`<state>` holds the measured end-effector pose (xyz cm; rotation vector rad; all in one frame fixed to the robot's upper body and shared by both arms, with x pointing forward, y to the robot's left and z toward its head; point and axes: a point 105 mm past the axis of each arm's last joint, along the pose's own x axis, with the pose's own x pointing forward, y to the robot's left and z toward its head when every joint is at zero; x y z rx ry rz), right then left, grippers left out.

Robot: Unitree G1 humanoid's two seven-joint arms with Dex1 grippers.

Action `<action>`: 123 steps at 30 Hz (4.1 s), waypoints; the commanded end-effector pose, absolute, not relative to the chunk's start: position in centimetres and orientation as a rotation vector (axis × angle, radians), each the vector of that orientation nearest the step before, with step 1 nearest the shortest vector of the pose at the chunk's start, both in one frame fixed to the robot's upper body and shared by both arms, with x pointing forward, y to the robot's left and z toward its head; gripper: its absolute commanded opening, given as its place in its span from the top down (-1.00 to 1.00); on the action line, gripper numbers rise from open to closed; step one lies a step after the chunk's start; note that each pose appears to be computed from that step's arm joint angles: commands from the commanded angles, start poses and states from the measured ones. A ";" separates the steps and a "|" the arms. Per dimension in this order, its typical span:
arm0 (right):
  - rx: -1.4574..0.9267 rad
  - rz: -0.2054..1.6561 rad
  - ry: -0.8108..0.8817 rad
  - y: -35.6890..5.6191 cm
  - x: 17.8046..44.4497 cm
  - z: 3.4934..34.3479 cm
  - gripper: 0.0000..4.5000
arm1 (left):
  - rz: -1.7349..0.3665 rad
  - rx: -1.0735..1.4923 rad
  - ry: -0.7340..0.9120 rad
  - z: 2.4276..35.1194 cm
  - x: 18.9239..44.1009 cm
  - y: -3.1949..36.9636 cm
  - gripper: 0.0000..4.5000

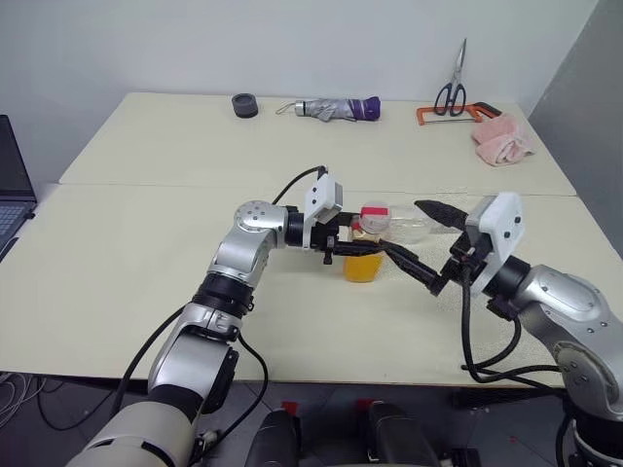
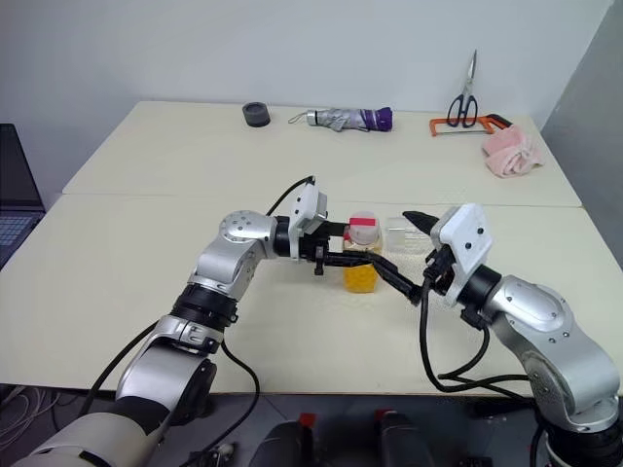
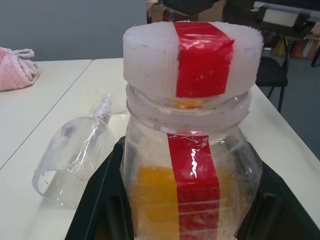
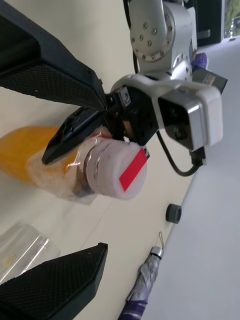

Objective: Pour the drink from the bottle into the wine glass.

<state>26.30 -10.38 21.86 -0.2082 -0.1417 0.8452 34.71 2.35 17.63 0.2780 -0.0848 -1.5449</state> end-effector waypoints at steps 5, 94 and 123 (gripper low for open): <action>-0.178 0.835 -0.218 -9.5 27.1 23.9 -1.00 | -1.549 0.306 -0.189 20.1 34.6 2.0 0.15; -0.227 0.251 0.142 -23.5 27.5 11.1 0.23 | -1.566 0.290 -0.200 20.2 34.2 1.9 0.16; -0.276 0.779 0.076 -15.1 24.8 16.9 -1.00 | -1.189 0.212 -0.157 20.4 38.1 8.1 0.17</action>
